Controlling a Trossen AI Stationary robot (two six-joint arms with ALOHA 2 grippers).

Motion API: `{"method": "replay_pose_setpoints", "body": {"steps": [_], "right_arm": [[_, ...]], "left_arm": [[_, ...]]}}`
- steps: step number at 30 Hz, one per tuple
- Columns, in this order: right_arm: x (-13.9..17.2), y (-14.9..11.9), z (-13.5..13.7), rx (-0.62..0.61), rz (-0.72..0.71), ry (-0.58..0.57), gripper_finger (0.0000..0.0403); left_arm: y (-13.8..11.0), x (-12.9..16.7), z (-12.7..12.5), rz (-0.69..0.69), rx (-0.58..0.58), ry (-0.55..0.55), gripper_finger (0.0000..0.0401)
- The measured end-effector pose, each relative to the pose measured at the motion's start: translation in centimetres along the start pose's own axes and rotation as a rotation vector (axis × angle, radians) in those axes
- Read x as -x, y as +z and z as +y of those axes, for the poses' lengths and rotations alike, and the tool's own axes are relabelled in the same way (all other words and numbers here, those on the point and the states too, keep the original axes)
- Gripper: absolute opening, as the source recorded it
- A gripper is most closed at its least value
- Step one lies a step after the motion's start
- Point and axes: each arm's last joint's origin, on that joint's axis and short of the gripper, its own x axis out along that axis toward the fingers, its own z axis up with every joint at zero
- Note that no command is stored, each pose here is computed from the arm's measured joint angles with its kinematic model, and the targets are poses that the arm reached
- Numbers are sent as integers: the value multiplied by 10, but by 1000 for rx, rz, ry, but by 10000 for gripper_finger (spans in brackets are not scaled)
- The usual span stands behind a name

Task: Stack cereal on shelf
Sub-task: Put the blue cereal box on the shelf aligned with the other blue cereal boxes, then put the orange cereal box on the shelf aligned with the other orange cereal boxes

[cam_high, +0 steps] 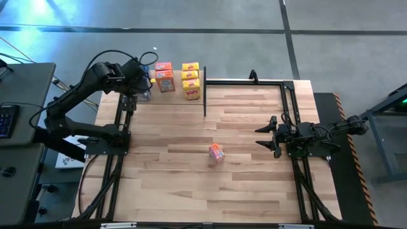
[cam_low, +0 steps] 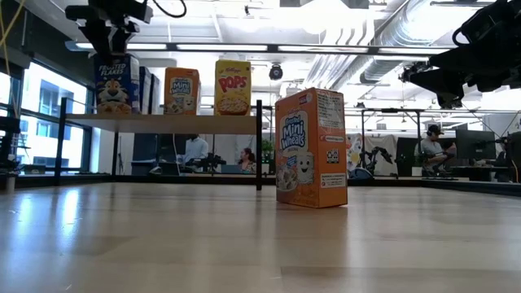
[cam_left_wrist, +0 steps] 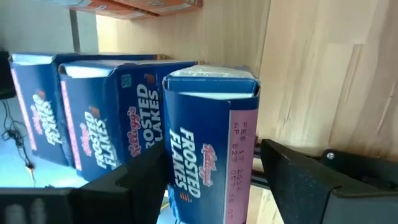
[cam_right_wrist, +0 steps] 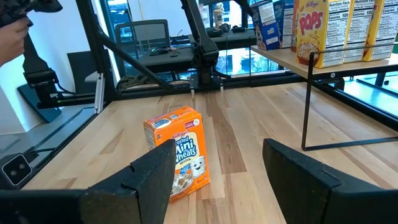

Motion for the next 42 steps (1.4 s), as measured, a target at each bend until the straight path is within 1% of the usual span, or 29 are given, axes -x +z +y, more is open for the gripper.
{"method": "replay_pose_setpoints", "body": {"steps": [9,21,30,36,42], "right_arm": [[0,0,0,0,0,0,234],[0,0,0,0,0,0,234],[0,0,0,0,0,0,234],[0,0,0,0,0,0,234],[0,0,0,0,0,0,234]], "left_arm": [[-9,9,-3,-23,52,36,241],[-22,21,-6,-67,91,92,241],[-31,31,-13,-119,167,112,241],[-25,34,-18,-203,230,80,241],[-13,38,-25,-319,241,-9,241]]}}
